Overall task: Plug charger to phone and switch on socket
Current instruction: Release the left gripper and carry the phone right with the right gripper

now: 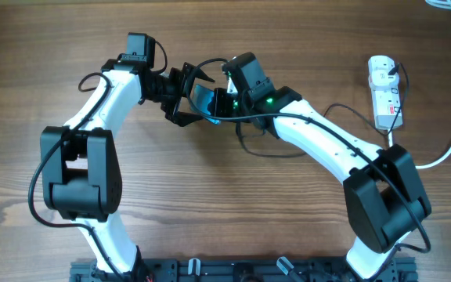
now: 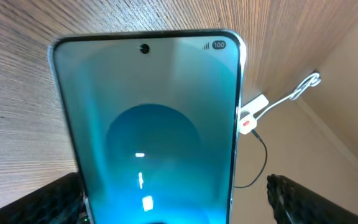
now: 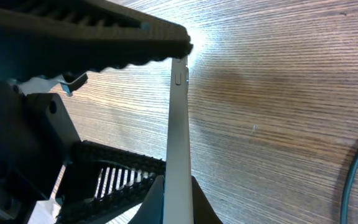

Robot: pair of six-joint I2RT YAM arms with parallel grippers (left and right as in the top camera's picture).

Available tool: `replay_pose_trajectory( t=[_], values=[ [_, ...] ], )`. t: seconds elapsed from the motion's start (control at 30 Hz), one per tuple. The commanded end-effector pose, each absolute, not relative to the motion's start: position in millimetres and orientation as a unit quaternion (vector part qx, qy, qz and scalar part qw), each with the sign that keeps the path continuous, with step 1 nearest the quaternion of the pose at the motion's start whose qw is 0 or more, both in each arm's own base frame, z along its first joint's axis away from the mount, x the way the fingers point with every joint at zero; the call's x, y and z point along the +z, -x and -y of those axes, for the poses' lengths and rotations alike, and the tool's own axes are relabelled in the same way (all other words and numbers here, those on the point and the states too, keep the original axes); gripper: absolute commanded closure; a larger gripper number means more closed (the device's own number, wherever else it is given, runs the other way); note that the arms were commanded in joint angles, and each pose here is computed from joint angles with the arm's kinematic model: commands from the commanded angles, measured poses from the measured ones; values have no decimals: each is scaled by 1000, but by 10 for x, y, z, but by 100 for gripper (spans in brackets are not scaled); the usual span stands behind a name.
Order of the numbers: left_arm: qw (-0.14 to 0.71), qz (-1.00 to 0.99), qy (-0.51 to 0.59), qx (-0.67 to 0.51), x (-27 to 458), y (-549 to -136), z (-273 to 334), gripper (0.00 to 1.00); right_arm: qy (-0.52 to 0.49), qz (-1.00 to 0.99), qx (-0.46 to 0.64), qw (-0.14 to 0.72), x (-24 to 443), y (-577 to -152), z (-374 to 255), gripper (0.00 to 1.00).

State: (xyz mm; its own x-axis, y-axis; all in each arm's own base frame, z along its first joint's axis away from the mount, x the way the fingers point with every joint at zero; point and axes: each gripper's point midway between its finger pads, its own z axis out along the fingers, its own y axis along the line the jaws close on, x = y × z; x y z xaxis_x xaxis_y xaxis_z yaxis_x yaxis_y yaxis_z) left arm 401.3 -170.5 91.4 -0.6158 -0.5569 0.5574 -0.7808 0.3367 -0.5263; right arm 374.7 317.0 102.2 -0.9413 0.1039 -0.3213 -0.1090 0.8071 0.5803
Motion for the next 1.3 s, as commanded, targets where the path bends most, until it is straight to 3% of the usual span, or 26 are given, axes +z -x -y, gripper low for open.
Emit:
replay_pose_trajectory(
  t=[0.0,0.07,0.37,0.7,1.03,1.27],
  values=[
    [129,805,-395,424,1139,-4049,1751,0,-22,-926,327,186,1246,-3912,-2989,96],
    [129,806,-389,427,1149,-4046,1759,0,-31,-922,337,187,1344,-3954,-2884,96],
    [57,789,-153,593,1766,-4157,2059,0,-67,-882,426,190,2040,-4019,-2470,96],
    [28,729,14,684,2288,-4034,2265,0,-60,-849,429,302,2990,-3789,-1784,96],
    [47,732,62,677,2285,-3795,2748,0,-143,-823,410,366,2769,-3430,-1099,96],
    [34,751,55,657,2189,-3798,2915,0,-252,-725,469,437,2773,-3227,-768,96]
  ],
)
